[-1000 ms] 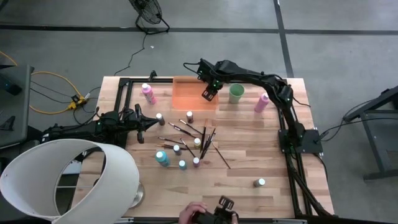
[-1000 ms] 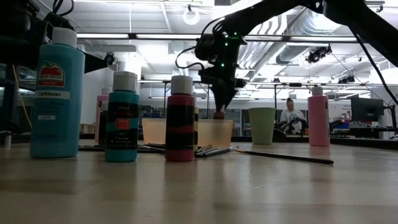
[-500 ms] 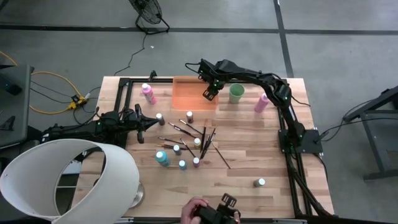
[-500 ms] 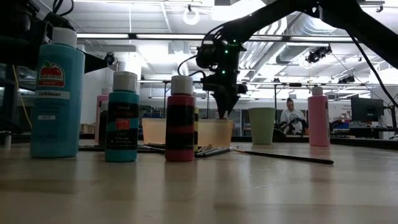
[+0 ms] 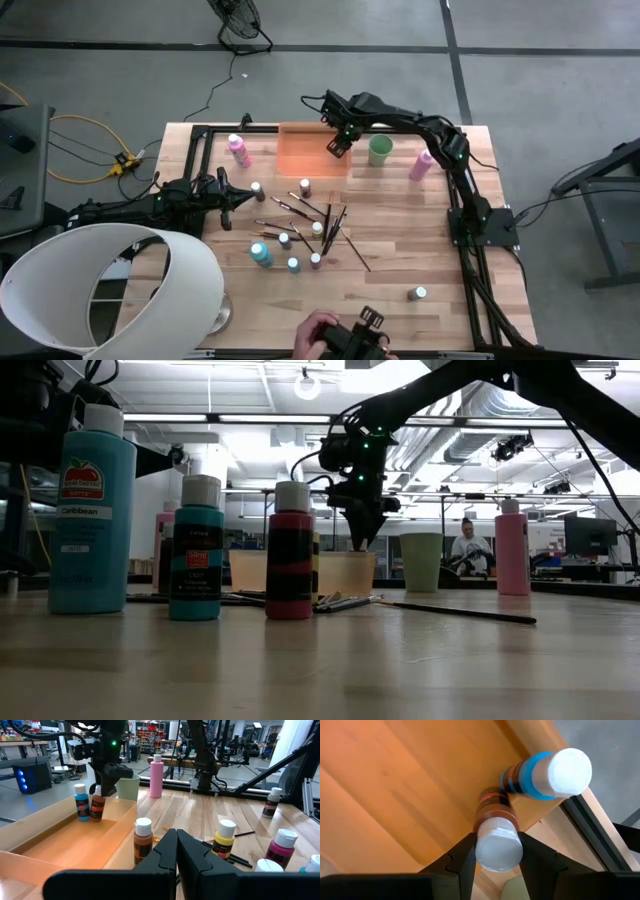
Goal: Pick & Place Paint Supplies
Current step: Put the small orange paint bottle into the orange bin, then put the small gray paint bottle into the orange bin
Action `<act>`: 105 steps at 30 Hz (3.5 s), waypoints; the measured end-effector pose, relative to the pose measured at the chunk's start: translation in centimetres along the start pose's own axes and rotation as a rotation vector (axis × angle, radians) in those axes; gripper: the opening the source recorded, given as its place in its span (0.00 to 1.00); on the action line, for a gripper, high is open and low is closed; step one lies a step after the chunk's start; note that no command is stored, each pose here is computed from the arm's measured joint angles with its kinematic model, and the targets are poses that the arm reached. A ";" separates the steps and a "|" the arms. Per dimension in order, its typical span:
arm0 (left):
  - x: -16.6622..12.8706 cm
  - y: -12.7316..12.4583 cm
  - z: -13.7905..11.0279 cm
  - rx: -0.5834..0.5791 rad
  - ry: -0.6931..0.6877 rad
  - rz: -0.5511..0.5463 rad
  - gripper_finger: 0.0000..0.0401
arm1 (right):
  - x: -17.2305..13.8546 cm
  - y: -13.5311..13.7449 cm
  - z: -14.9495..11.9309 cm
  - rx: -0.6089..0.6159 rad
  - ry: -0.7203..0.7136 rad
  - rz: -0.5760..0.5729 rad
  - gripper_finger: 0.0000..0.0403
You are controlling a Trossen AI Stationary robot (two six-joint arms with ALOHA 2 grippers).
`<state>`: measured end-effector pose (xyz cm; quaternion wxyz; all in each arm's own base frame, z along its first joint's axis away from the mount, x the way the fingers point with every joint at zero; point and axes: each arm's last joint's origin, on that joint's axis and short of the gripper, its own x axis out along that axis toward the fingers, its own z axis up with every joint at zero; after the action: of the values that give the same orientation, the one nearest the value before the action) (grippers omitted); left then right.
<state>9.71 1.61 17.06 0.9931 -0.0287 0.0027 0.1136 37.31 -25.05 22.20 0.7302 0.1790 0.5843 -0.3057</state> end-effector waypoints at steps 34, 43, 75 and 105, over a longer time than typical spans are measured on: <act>0.0 0.0 0.0 0.000 0.001 0.000 0.00 | -3.2 -0.3 -1.2 0.078 0.042 0.033 0.47; 0.0 0.0 0.0 0.000 0.000 0.000 0.00 | -9.5 1.3 -4.6 -0.006 0.117 0.080 0.47; 0.0 0.0 0.0 0.000 0.000 0.000 0.00 | -19.2 13.7 -34.1 -0.245 0.220 0.265 0.47; 0.0 0.0 0.0 0.000 0.001 -0.001 0.00 | -14.0 20.2 -41.4 -1.276 -0.006 0.479 0.47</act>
<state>9.72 1.60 17.05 0.9931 -0.0288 0.0030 0.1133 17.96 19.02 23.23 0.7420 -0.1631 0.5923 0.2684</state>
